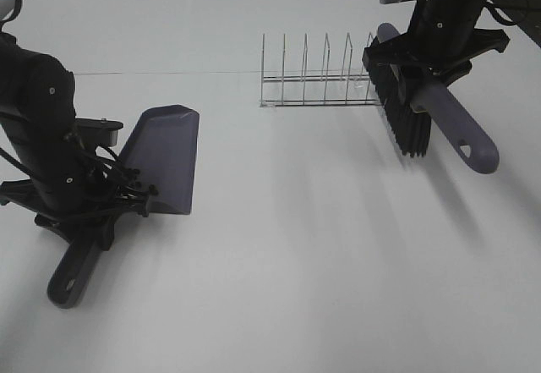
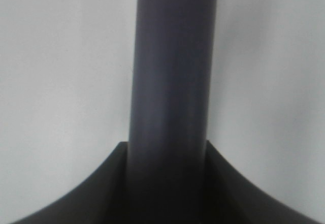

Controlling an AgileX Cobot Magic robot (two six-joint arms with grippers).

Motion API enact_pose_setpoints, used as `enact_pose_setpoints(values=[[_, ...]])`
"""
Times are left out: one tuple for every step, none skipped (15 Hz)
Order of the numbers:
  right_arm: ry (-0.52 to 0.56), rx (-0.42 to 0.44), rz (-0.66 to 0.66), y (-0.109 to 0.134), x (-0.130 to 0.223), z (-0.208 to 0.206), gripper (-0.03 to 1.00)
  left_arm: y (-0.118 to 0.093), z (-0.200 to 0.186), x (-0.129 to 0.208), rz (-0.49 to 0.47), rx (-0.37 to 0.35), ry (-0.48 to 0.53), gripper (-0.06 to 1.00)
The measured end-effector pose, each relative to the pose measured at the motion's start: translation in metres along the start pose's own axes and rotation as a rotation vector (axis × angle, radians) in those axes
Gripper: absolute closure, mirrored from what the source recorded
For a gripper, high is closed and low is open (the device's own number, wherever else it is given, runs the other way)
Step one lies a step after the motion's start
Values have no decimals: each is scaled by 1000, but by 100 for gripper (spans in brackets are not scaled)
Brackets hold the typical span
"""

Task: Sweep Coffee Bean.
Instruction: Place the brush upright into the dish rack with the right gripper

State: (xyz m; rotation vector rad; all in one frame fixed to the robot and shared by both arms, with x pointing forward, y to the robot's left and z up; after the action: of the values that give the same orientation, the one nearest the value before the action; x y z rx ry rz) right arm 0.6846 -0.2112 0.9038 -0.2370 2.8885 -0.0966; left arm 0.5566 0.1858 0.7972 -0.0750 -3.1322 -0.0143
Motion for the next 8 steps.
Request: enact_pose_setpoints(values=[[19,8,0,0,2,10,65,0,0,0,0,0,0,59],[33,10,1,0,3,18,65,0,0,0,0,0,0,59],[38,10,2,1,3,23,65,0,0,0,0,0,0,59],[43,12,2,1,1,27,65,0,0,0,0,0,0,59],[35,12,5,1,-5,28,65,0,0,0,0,0,0,59],[35,14,7,2,-10,28,65,0,0,0,0,0,0,59],[13,15,9,2,-20,26,65,0,0,0,0,0,0,59],[0,20,9,1,-29,26,65,0,0,0,0,0,0,59]])
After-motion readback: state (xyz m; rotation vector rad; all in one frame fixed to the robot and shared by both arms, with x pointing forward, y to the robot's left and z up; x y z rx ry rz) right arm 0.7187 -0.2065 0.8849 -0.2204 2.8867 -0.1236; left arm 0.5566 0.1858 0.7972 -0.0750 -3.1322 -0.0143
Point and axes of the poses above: a point on each arm's last joint axis where the gripper is mounted, z pointing out along that axis toward the gripper, y along the wrist's bending axis when the last joint is at zero, x = y × z, the point moved 7 cm from there along z, pointing out along that axis toward the gripper, and after that the axes turned 2 degrees about -z, right-handed, at the moved point
